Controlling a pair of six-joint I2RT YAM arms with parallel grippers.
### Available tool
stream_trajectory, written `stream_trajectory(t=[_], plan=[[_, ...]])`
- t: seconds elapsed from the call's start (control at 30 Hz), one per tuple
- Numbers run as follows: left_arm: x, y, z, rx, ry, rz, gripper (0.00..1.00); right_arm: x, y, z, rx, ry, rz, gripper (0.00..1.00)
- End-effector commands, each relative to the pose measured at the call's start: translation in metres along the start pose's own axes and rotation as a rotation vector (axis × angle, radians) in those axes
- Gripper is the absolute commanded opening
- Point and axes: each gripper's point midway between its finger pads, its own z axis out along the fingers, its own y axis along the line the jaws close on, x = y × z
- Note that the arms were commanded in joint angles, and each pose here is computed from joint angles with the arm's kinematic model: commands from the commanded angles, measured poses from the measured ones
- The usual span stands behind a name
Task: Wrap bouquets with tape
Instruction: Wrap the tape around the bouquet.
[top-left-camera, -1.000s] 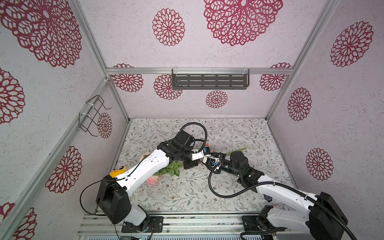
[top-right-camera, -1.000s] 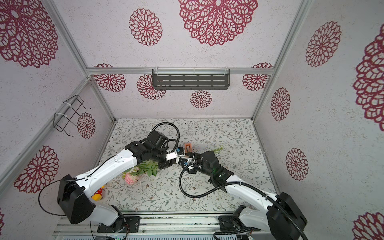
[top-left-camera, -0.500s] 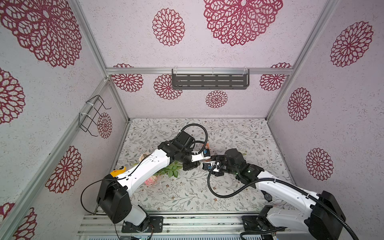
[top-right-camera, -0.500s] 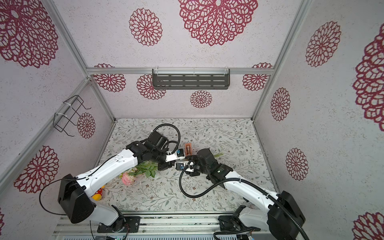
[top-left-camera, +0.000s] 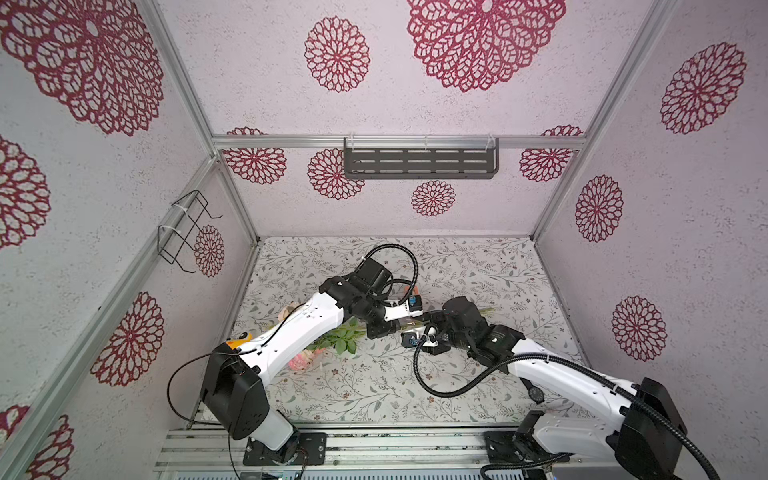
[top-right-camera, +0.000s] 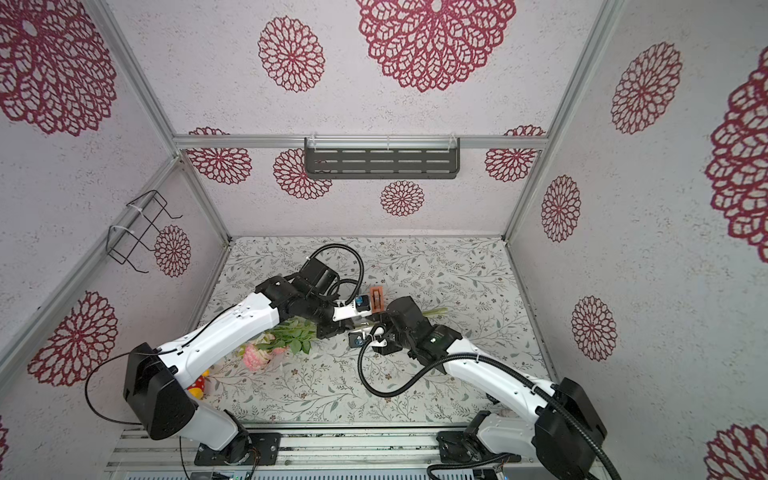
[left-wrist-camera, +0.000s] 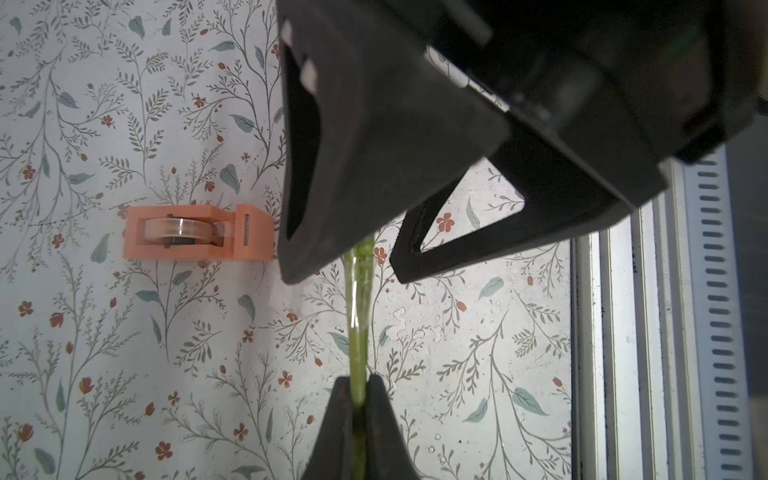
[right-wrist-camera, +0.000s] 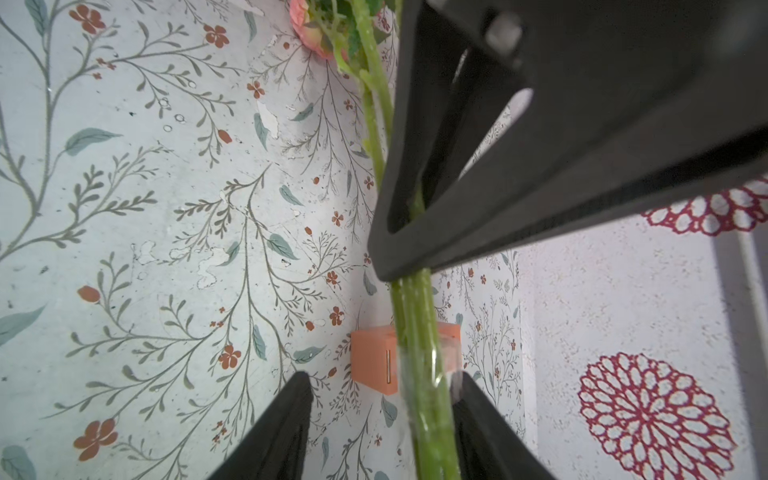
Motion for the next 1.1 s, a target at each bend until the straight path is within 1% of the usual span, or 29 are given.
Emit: stream_trajectory(t=[0.0,0.13,0.23,0.27,0.4,0.53,0.6,0.67,0.73,0.8,0.97,1.07], plan=[[-0.013,0.003,-0.006,0.000,-0.049,0.035,0.00,-0.003,-0.015,-0.009,0.063,0.013,-0.016,0.56],[-0.013,0.003,-0.005,0.002,-0.046,0.036,0.00,-0.019,-0.016,-0.019,0.103,-0.081,-0.042,0.56],[-0.012,0.004,-0.004,0.005,-0.041,0.030,0.00,-0.031,-0.008,-0.024,0.078,-0.151,-0.078,0.54],[-0.012,0.005,-0.004,0.007,-0.038,0.025,0.00,-0.032,-0.003,-0.023,0.055,-0.155,-0.090,0.53],[-0.011,0.005,-0.003,0.017,-0.035,0.019,0.00,-0.022,0.005,-0.013,0.022,-0.085,-0.099,0.52],[-0.011,0.004,-0.003,0.025,-0.033,0.018,0.00,-0.022,0.005,-0.011,0.035,-0.076,-0.095,0.51],[-0.010,0.003,-0.003,0.029,-0.032,0.019,0.00,-0.017,-0.003,-0.011,0.076,-0.034,-0.075,0.53],[-0.010,0.002,-0.003,0.035,-0.033,0.019,0.00,-0.009,-0.021,-0.017,0.164,0.019,-0.019,0.57],[-0.009,0.001,-0.003,0.040,-0.034,0.021,0.00,-0.002,-0.036,-0.028,0.229,0.068,0.027,0.58],[-0.009,0.000,-0.003,0.044,-0.032,0.023,0.00,0.001,-0.040,-0.041,0.249,0.089,0.041,0.60],[-0.008,0.000,-0.004,0.048,-0.033,0.023,0.00,0.003,-0.033,-0.071,0.260,0.074,0.029,0.60],[-0.008,0.000,-0.004,0.054,-0.032,0.022,0.00,-0.013,-0.023,-0.083,0.236,-0.033,0.014,0.57]])
